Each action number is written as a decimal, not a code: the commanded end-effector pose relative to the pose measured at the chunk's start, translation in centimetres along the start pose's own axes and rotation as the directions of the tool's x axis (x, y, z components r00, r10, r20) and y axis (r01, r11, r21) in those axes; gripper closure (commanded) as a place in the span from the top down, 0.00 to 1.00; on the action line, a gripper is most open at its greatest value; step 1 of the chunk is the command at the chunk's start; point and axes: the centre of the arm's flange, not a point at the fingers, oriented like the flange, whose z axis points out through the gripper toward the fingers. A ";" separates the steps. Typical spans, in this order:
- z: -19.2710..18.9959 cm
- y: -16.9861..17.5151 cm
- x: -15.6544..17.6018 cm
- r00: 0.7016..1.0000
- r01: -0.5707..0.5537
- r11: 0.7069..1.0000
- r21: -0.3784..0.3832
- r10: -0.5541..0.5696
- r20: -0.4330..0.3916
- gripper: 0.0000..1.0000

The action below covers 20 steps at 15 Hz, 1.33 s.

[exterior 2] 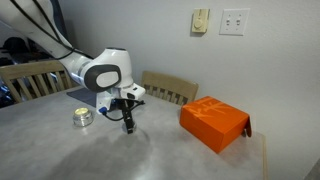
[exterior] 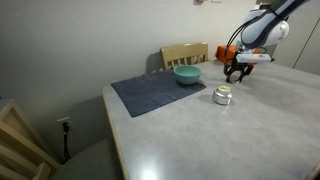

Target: Remove the lid from the silver bowl and place it on the table

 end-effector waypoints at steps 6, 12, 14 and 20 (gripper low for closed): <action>0.4 0.0 0.4 1.000 -0.004 1.000 0.009 0.004 0.010 1.00; -0.8 -0.7 -1.0 1.000 0.016 1.000 0.026 -0.015 -0.018 1.00; -1.4 -1.3 -2.1 0.999 0.032 0.999 0.032 -0.032 -0.021 1.00; -3.8 -4.3 -7.5 0.993 0.110 0.992 0.054 -0.107 -0.057 1.00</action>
